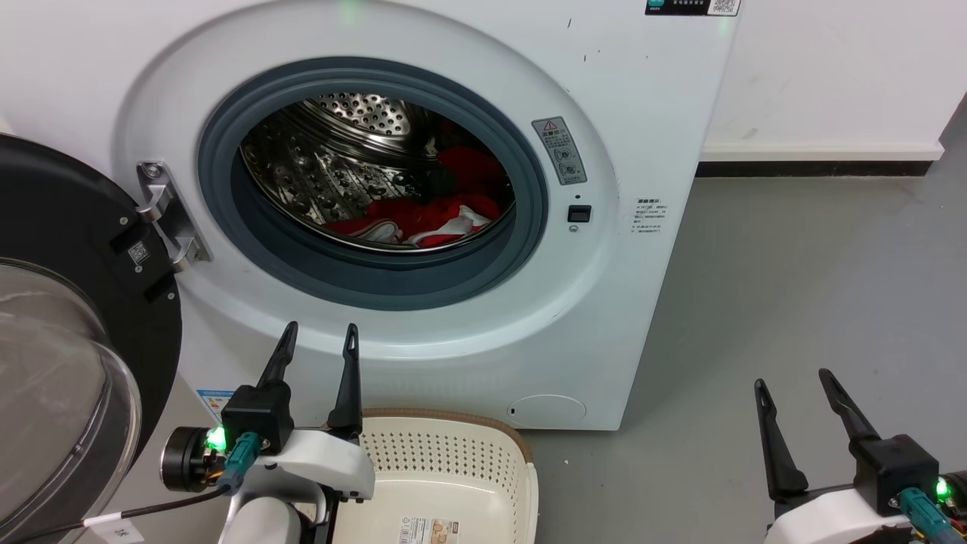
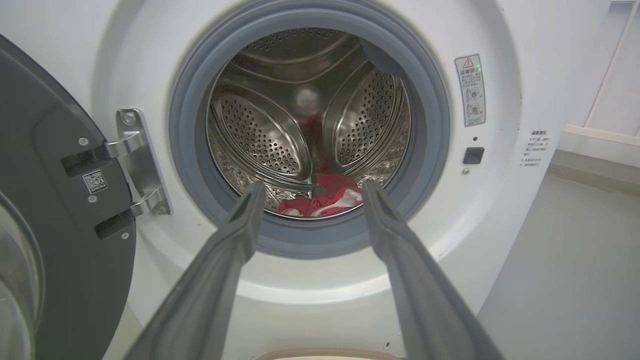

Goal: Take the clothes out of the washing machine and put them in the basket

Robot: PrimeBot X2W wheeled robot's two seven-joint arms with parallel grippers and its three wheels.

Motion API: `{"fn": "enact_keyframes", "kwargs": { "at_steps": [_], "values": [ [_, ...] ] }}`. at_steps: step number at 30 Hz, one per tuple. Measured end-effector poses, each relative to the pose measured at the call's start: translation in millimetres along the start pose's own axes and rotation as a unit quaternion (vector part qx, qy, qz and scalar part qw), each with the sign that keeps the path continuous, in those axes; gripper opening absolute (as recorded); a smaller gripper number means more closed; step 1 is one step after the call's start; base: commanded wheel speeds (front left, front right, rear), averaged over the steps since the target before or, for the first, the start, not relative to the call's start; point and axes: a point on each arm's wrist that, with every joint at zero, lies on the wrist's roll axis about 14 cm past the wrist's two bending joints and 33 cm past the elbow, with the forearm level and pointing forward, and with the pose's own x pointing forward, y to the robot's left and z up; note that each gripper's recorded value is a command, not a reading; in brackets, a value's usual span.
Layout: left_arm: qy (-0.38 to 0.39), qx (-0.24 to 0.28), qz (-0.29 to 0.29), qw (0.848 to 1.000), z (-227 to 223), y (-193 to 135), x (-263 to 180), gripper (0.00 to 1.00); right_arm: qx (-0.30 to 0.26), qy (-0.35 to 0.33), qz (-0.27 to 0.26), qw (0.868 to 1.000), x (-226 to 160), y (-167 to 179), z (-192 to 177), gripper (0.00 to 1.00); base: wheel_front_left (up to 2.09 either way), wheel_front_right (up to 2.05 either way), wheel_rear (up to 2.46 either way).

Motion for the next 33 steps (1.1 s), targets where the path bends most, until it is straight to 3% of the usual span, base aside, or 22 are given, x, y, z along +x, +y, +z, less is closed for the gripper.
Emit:
{"fn": "enact_keyframes", "kwargs": {
  "at_steps": [17,24,33],
  "values": [
    [0.016,0.004,0.011,1.0,-10.6,4.8,13.4,1.0,0.004,0.005,-0.005,1.0,-0.4,-2.3,-0.9,1.0,0.0,0.0,0.0],
    [0.043,0.013,0.015,0.999,-27.7,12.8,72.6,1.0,0.007,0.007,-0.017,1.0,19.3,-12.0,-2.1,1.0,0.0,0.0,0.0],
    [0.108,0.028,-0.01,0.994,-79.7,4.7,142.1,1.0,0.024,0.04,-0.04,0.998,36.4,-28.2,-33.9,1.0,0.0,0.0,0.0]
  ]
}}
